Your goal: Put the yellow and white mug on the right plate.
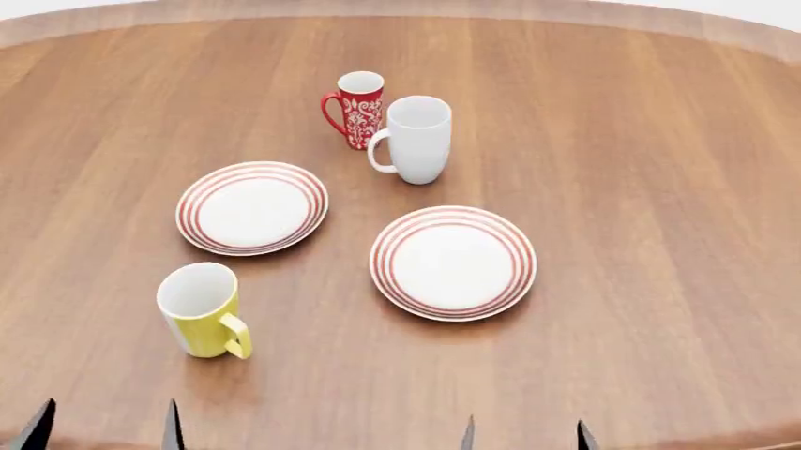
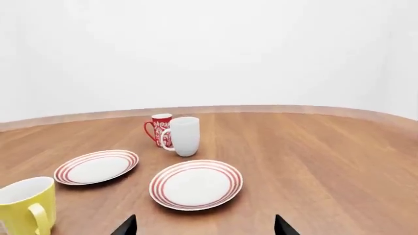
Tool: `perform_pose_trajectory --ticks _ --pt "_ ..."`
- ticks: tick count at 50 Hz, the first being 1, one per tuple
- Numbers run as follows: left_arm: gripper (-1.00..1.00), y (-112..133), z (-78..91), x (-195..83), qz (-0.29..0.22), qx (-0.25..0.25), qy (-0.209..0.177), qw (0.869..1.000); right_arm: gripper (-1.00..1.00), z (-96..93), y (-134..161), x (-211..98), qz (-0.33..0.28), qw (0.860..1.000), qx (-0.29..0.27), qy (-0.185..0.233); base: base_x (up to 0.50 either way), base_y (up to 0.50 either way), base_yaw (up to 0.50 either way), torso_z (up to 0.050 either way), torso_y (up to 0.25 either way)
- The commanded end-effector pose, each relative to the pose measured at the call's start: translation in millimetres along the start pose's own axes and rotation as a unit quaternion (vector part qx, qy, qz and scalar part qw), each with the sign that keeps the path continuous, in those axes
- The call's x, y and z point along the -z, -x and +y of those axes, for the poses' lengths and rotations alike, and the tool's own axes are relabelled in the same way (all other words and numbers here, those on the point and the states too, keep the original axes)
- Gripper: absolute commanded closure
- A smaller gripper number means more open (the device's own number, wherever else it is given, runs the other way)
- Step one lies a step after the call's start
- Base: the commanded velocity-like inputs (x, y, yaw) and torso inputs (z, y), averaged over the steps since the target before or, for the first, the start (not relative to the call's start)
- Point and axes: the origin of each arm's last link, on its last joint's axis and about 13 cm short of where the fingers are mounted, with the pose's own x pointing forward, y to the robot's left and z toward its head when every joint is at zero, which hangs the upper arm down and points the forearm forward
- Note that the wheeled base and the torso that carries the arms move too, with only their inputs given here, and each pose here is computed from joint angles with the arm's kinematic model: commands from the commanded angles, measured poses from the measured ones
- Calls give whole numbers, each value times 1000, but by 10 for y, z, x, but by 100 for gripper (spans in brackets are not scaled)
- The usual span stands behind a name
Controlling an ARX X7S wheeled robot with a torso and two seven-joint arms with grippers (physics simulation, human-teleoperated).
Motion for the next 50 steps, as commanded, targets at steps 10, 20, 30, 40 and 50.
perform_pose_trajectory --ticks 10,20,30,40,50 --pt "-100 132 53 -488 -317 -78 -20 945 -100 -6 73 -419 -277 960 9 -39 0 195 0 0 0" --pt "-100 134 46 -474 -314 -75 -20 946 -100 4 74 -396 -272 962 0 -37 0 500 0 0 0" --pt "-100 141 38 -457 -307 -70 -22 949 -100 21 82 -384 -264 964 -13 -32 0 361 0 0 0" --pt "-100 141 34 -452 -305 -67 -23 950 -100 27 85 -384 -261 965 -17 -31 287 -107 0 0 0" --pt "-100 148 30 -454 -306 -66 -23 949 -100 66 111 -377 -263 963 -48 -16 500 -125 0 0 0"
